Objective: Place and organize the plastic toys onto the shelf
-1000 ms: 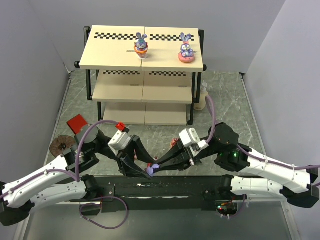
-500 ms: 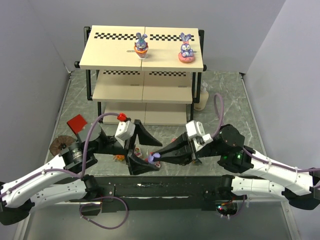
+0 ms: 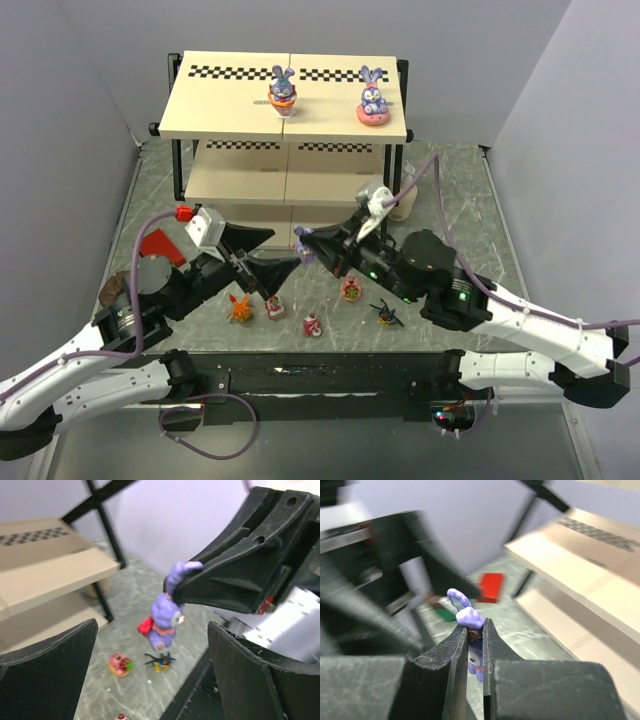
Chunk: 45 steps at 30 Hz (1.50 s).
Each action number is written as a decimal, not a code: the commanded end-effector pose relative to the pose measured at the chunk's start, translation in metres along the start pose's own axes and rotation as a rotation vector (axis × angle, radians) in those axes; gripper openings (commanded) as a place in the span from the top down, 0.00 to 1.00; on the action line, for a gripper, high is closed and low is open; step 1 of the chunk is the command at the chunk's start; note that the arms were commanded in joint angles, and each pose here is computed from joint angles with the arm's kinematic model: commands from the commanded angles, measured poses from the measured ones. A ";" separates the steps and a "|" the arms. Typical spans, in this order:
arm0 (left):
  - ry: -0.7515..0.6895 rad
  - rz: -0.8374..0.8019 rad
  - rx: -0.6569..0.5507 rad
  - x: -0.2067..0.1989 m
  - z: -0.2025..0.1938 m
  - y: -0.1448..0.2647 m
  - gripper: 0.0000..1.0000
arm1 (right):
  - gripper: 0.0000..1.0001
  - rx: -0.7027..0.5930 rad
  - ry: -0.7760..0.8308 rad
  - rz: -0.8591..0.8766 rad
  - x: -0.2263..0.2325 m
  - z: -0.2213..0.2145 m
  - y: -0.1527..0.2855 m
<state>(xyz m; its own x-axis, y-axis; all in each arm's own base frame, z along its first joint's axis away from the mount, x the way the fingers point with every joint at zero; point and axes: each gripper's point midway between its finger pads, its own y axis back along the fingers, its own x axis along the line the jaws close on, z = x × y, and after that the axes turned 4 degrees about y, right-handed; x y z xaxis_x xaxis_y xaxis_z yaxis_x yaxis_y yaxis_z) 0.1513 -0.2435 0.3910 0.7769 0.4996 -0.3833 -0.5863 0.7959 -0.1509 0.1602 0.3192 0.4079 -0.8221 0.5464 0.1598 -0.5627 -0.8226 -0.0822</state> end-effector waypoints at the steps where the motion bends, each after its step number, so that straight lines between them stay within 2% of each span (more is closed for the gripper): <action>1: 0.007 0.187 -0.012 0.034 -0.005 -0.013 0.03 | 1.00 -0.050 -0.081 -0.351 -0.051 0.021 -0.009; 3: 0.002 0.189 0.004 0.035 -0.011 -0.021 0.02 | 1.00 -0.023 -0.086 -0.423 -0.061 0.013 -0.014; 7: -0.004 0.233 0.026 0.043 -0.021 -0.037 0.01 | 1.00 -0.037 -0.115 -0.561 -0.078 0.025 -0.012; 10: -0.010 0.270 0.044 0.050 -0.027 -0.049 0.01 | 1.00 -0.030 -0.121 -0.594 -0.081 0.027 -0.013; 20: -0.016 0.279 -0.008 0.046 -0.013 -0.058 0.03 | 1.00 0.010 -0.120 -0.645 -0.086 0.017 -0.018; 29: -0.049 0.230 -0.042 0.035 -0.004 -0.064 0.05 | 1.00 0.033 -0.130 -0.614 -0.079 0.011 -0.023; 36: -0.054 0.252 -0.027 0.040 -0.011 -0.075 0.16 | 1.00 0.037 -0.148 -0.577 -0.074 0.012 -0.022; 40: -0.056 0.253 -0.037 0.040 -0.011 -0.080 0.27 | 1.00 0.040 -0.154 -0.569 -0.073 0.011 -0.022; 45: -0.057 0.271 -0.047 0.042 -0.010 -0.083 0.37 | 1.00 0.050 -0.160 -0.552 -0.069 0.008 -0.025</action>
<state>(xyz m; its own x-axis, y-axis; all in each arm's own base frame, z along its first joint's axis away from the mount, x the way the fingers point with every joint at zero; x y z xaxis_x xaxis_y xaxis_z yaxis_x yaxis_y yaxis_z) 0.2280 -0.2922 0.3386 0.5941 0.7323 -0.3328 -0.7726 0.6347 0.0173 0.2374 0.3020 0.3777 -0.3601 0.9017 0.2392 -0.9026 -0.4016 0.1551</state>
